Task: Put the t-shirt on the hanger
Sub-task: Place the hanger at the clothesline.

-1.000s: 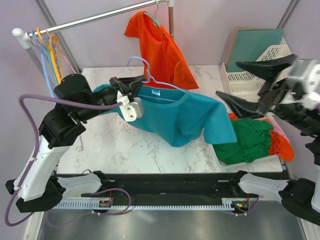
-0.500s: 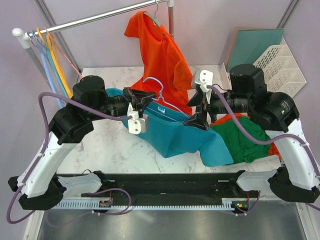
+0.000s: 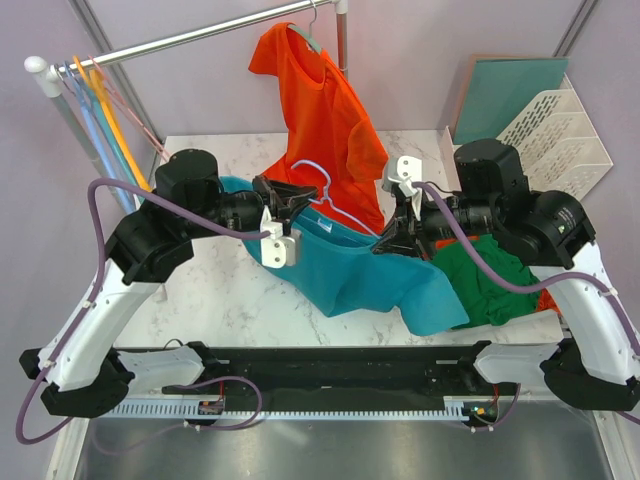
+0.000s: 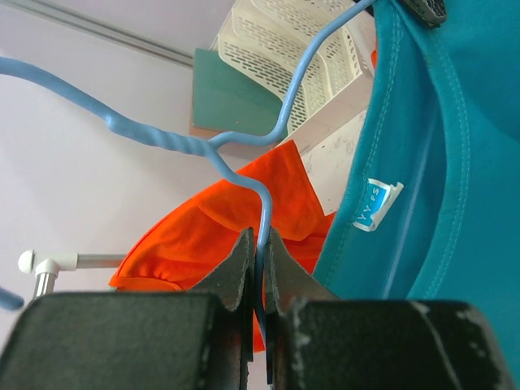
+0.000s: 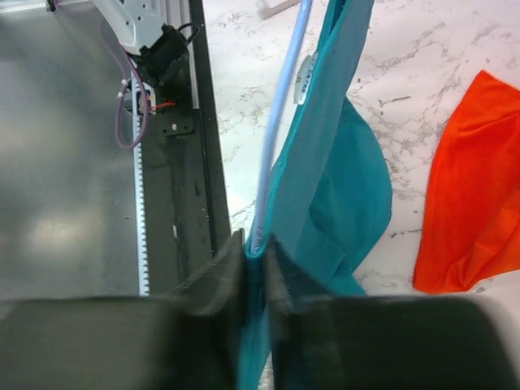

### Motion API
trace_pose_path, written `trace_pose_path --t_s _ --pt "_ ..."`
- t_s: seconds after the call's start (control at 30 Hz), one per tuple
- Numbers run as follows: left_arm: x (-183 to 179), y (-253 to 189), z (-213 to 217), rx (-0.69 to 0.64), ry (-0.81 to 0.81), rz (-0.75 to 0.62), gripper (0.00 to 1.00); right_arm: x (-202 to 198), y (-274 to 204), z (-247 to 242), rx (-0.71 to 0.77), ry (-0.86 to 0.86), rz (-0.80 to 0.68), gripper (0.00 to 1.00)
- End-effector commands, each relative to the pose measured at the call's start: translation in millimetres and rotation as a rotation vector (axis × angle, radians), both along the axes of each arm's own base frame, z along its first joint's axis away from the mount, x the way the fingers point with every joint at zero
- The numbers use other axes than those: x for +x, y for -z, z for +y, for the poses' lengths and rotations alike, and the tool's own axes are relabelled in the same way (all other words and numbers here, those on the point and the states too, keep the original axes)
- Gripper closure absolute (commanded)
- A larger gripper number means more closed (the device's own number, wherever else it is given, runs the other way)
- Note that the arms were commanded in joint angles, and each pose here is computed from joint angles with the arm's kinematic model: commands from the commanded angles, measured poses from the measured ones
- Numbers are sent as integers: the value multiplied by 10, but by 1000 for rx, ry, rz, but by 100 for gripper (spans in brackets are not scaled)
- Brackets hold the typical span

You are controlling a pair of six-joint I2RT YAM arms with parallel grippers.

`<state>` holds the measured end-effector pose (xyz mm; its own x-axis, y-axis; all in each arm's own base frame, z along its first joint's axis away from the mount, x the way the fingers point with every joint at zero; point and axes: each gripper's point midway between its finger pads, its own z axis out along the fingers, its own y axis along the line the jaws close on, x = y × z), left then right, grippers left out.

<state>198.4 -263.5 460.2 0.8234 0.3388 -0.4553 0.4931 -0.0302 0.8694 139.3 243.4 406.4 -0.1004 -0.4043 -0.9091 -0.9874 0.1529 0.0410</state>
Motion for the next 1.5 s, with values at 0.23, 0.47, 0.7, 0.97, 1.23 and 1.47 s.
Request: trace_pose_path --t_s 0.23,0.47,0.7,0.97,1.23,1.47 --pt "-313 33 -68 -82 106 137 58 -196 150 -109 -8 6 78 100" --pt "-496 43 171 -161 34 274 1 -286 403 -229 -38 64 143 100" --pt "-485 -176 555 -347 -105 316 1 -449 277 -344 3 58 124 100" --pt "-133 -484 910 -618 -326 284 1 -330 -615 -287 186 69 -63 100" --pt "-45 -850 1268 -800 -448 200 1 -318 -930 -373 231 117 -135 100" --pt "84 -823 1346 -826 -504 184 1 -518 -1046 -716 288 209 -191 100"
